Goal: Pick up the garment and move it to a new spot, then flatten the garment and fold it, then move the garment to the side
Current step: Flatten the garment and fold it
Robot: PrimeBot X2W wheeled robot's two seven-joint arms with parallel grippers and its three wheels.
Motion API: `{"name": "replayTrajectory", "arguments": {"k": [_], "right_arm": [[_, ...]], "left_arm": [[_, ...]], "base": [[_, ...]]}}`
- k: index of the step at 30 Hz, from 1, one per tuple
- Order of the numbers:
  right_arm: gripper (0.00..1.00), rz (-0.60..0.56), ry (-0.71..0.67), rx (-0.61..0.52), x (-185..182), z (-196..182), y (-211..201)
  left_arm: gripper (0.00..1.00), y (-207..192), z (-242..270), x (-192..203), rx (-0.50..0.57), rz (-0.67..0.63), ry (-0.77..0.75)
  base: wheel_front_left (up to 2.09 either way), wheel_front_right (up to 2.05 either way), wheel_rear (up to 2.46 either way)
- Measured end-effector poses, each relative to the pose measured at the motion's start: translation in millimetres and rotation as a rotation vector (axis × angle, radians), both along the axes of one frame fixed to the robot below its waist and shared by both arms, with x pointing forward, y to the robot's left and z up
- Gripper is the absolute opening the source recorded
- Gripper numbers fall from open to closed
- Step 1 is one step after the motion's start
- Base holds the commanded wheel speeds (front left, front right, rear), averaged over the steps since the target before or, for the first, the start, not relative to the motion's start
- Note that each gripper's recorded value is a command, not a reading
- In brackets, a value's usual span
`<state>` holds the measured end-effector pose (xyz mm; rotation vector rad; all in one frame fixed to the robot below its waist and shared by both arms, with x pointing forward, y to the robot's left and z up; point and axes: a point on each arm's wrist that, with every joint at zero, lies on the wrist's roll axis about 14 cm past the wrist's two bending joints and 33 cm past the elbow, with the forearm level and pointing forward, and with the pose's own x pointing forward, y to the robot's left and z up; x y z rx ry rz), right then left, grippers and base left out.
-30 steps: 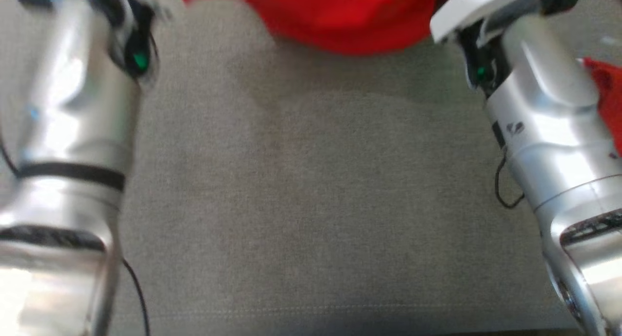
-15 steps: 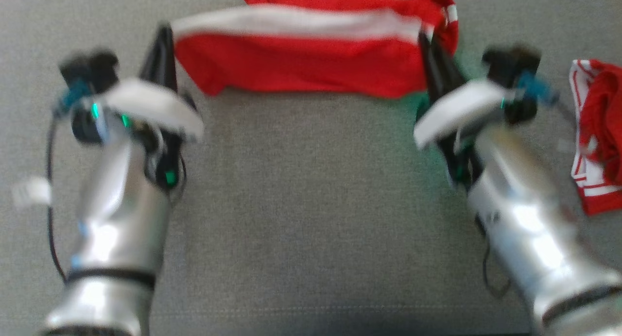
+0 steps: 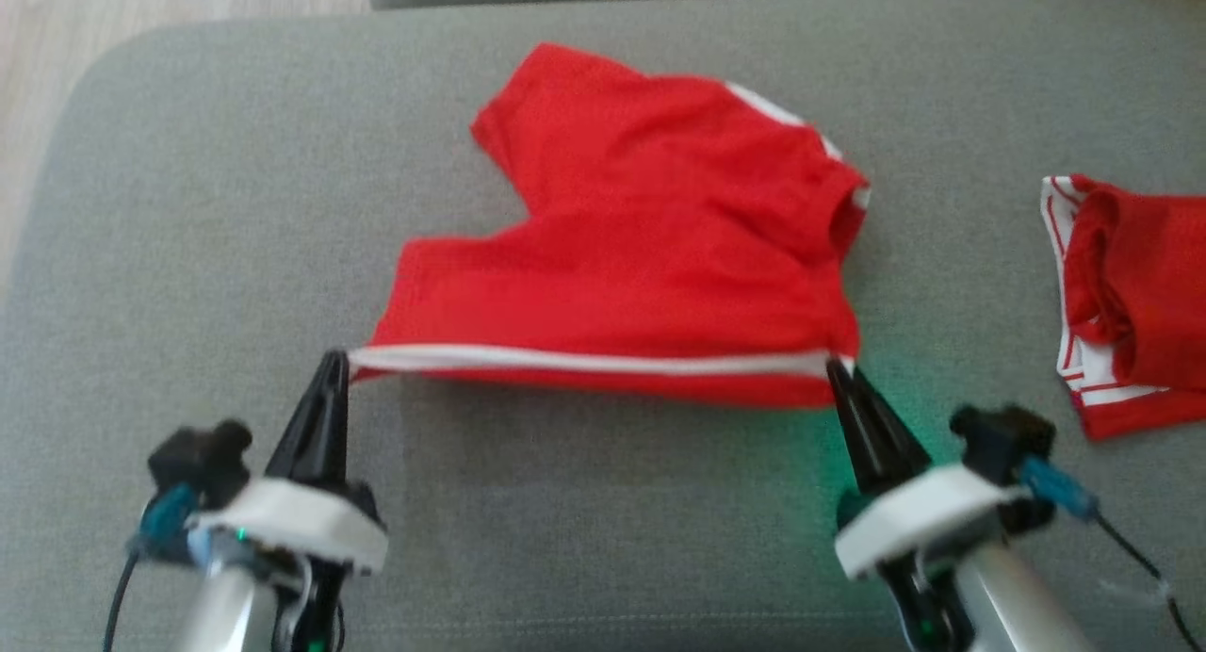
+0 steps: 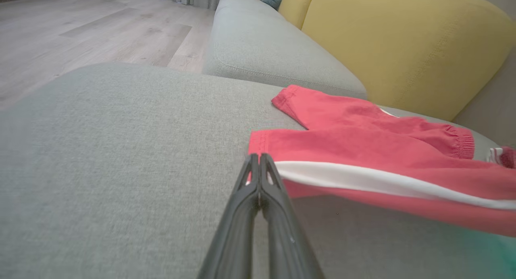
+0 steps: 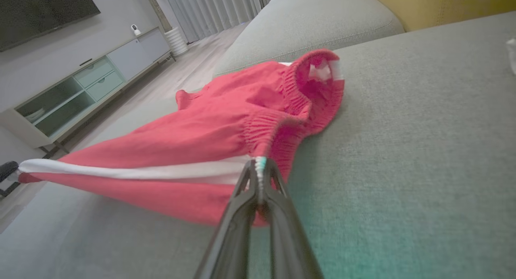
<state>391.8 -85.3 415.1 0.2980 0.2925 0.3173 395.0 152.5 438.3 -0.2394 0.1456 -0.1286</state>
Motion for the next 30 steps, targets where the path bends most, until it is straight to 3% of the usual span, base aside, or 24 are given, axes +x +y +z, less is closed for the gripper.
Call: {"name": "replayTrajectory", "arguments": {"k": [12, 19, 25, 30], "right_arm": [[0.00, -0.045, 0.082, 0.037, -75, 25, -13], [0.00, -0.061, 0.100, 0.078, -60, 25, -16], [0.00, -0.082, 0.020, 0.107, -7, 40, -20], [0.00, -0.127, -0.002, 0.135, 26, 33, -30]], "left_arm": [[0.00, 2, 49, -40, 0.020, 0.006, -0.038], [0.00, -11, 65, 1, 0.049, -0.088, -0.099], [0.00, -41, 64, 66, 0.038, -0.214, -0.082], [0.00, -72, 53, 118, 0.089, -0.325, -0.031]], "base": [[0.00, 0.00, 0.00], [0.00, 0.00, 0.00], [0.00, 0.00, 0.00], [0.00, 0.00, 0.00]]}}
